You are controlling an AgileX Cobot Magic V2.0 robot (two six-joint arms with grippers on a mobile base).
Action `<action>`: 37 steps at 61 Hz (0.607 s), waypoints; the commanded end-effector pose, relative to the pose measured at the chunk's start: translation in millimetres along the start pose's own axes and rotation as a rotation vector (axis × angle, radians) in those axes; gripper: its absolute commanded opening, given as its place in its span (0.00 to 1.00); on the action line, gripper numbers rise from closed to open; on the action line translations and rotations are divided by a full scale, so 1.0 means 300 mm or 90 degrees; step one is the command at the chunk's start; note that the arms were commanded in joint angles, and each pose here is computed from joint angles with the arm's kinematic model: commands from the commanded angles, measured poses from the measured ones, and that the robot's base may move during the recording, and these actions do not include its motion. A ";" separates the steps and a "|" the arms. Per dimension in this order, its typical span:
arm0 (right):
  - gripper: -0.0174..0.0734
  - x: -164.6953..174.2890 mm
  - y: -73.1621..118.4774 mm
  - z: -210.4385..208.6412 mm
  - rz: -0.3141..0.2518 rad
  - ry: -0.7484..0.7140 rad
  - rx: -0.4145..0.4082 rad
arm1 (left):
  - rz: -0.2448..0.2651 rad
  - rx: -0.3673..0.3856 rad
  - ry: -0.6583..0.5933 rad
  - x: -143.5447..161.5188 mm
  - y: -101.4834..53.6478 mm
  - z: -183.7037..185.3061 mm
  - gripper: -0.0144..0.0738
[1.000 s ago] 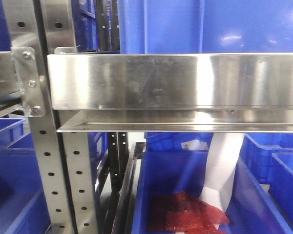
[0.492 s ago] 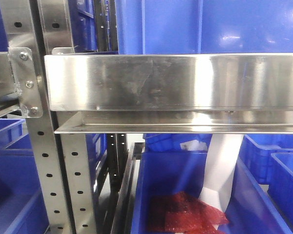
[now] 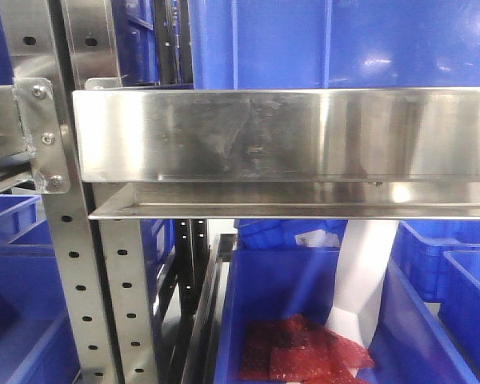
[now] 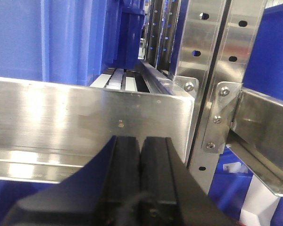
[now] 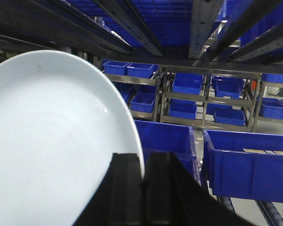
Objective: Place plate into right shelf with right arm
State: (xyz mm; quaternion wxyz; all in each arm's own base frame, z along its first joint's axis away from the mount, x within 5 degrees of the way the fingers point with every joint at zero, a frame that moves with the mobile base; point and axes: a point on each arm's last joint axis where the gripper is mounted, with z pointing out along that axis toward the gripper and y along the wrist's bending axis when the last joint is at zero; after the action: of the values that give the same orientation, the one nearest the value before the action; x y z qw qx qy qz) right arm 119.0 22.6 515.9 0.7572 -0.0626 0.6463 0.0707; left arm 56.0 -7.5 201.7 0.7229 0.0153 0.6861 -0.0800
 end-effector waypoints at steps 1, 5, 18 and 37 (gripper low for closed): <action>0.22 -0.069 -0.003 0.125 -0.002 -0.033 0.003 | -0.004 0.010 -0.057 -0.020 -0.003 -0.003 0.11; 0.22 -0.072 -0.004 0.197 -0.002 -0.017 0.002 | -0.004 0.010 -0.057 -0.020 -0.003 -0.003 0.11; 0.22 0.025 -0.006 0.460 -0.002 0.060 0.002 | -0.004 0.010 -0.057 -0.020 -0.003 -0.003 0.11; 0.22 0.268 -0.008 0.689 -0.001 0.190 0.002 | -0.004 0.010 -0.057 -0.020 -0.003 -0.003 0.11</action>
State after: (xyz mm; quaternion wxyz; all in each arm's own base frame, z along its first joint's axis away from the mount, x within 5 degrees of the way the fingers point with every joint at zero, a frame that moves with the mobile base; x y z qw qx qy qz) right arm 331.3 62.1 448.1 0.6031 -0.0756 0.7920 0.0581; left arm 56.0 -7.5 201.7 0.7229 0.0153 0.6861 -0.0800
